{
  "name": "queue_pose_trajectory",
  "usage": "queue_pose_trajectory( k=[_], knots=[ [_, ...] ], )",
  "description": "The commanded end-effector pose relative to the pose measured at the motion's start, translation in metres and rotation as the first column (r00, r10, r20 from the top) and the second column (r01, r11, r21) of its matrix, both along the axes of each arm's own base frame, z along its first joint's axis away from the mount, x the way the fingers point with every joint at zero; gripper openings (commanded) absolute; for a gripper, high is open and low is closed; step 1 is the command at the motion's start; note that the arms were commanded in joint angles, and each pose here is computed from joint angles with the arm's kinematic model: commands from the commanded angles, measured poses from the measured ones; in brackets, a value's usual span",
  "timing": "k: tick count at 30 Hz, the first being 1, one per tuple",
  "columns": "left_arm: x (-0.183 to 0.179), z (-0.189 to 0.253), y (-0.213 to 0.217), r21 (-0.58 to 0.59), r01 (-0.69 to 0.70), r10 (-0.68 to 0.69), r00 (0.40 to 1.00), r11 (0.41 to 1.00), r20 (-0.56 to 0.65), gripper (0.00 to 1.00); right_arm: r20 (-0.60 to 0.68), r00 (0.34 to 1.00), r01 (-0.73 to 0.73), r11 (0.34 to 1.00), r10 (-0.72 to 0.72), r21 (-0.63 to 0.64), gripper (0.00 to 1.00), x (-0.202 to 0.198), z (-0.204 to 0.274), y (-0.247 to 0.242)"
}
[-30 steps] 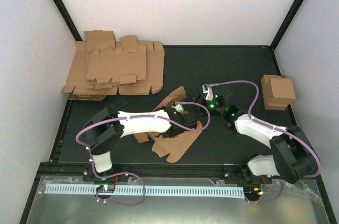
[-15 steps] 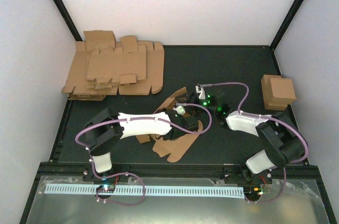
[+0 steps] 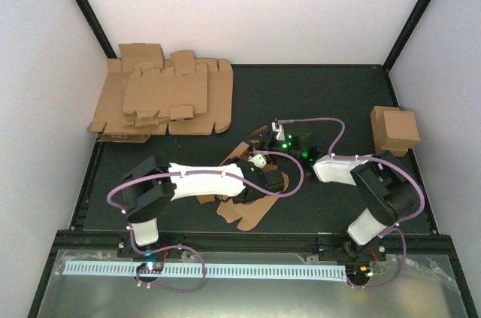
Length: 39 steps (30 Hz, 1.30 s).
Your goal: Fold the paper box
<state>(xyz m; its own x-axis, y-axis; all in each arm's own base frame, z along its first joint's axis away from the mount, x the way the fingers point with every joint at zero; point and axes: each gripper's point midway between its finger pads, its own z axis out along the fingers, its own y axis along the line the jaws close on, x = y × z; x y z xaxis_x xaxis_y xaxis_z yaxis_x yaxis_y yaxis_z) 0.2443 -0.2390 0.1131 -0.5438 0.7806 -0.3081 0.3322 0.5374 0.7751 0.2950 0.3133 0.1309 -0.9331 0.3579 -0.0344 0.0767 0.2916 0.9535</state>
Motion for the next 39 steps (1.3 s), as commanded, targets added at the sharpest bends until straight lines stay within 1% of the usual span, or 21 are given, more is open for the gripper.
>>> queue_pose_trajectory(
  k=[1,6,8,10,11,13,15,18,19,21,24,27,28,31,33,35,37,39],
  knots=[
    [0.000,0.014,-0.013,-0.076,0.016,-0.012,0.999,0.997,0.048,0.04,0.032,0.999,-0.010,0.999,0.009,0.034,0.49,0.001,0.012,0.008],
    [-0.001,0.014,-0.017,-0.084,0.025,-0.022,0.999,0.996,0.047,0.06,0.029,1.000,-0.002,0.999,0.001,0.034,0.29,0.002,0.011,0.007],
    [-0.002,0.014,-0.018,-0.093,0.027,-0.023,0.999,0.995,0.042,0.12,0.029,1.000,0.004,1.000,-0.005,0.031,0.17,0.002,0.010,0.006],
    [-0.004,0.013,-0.020,-0.111,0.032,-0.029,0.999,0.993,0.027,0.22,0.030,0.999,0.008,0.999,-0.009,0.031,0.08,0.003,0.011,0.006],
    [-0.006,0.013,-0.022,-0.125,0.040,-0.039,0.999,0.991,0.012,0.30,0.030,0.999,0.009,1.000,-0.010,0.030,0.05,0.003,0.010,0.006],
    [-0.013,0.011,-0.028,-0.166,0.071,-0.079,0.996,0.984,-0.045,0.51,0.035,0.999,0.011,1.000,-0.012,0.028,0.02,0.003,0.011,0.006],
    [-0.023,0.010,-0.037,-0.228,0.112,-0.143,0.982,0.967,-0.122,0.67,0.035,0.999,0.010,1.000,-0.011,0.025,0.02,0.003,0.010,0.006],
    [-0.038,0.017,-0.046,-0.325,0.147,-0.222,0.952,0.934,-0.209,0.82,0.039,0.999,0.010,1.000,-0.011,0.027,0.02,0.003,0.010,0.006],
    [-0.043,0.019,-0.047,-0.345,0.149,-0.237,0.944,0.927,-0.229,0.85,0.042,0.999,0.011,1.000,-0.012,0.027,0.02,0.003,0.011,0.005],
    [-0.049,0.023,-0.048,-0.393,0.144,-0.266,0.923,0.908,-0.277,0.88,0.045,0.999,0.008,1.000,-0.010,0.026,0.02,0.003,0.011,0.005],
    [-0.051,0.033,-0.043,-0.459,0.096,-0.266,0.909,0.883,-0.321,0.93,0.048,0.999,0.001,1.000,-0.002,0.026,0.02,0.003,0.010,0.007],
    [-0.047,0.048,-0.037,-0.553,0.040,-0.271,0.900,0.832,-0.342,0.96,0.053,0.999,-0.012,1.000,0.010,0.027,0.02,0.003,0.011,0.009],
    [-0.045,0.054,-0.035,-0.592,0.021,-0.280,0.894,0.806,-0.349,0.96,0.055,0.998,-0.014,1.000,0.012,0.026,0.02,0.003,0.010,0.009],
    [-0.036,0.070,-0.028,-0.714,-0.035,-0.314,0.882,0.699,-0.352,0.99,0.067,0.998,-0.018,1.000,0.017,0.017,0.02,0.003,0.010,0.009],
    [-0.025,0.073,-0.020,-0.762,-0.085,-0.316,0.876,0.641,-0.364,0.99,0.075,0.997,-0.024,1.000,0.024,0.009,0.02,0.003,0.009,0.009],
    [-0.020,0.085,-0.012,-0.815,-0.104,-0.344,0.871,0.571,-0.351,0.99,0.080,0.996,-0.030,1.000,0.030,-0.001,0.02,0.002,0.007,0.009],
    [-0.013,0.086,-0.005,-0.839,-0.122,-0.355,0.867,0.530,-0.349,0.99,0.086,0.996,-0.034,0.999,0.034,-0.007,0.02,0.002,0.006,0.010],
    [-0.007,0.082,0.001,-0.850,-0.154,-0.356,0.860,0.503,-0.366,0.99,0.089,0.995,-0.037,0.999,0.038,-0.015,0.02,0.002,0.004,0.009]
  ],
)
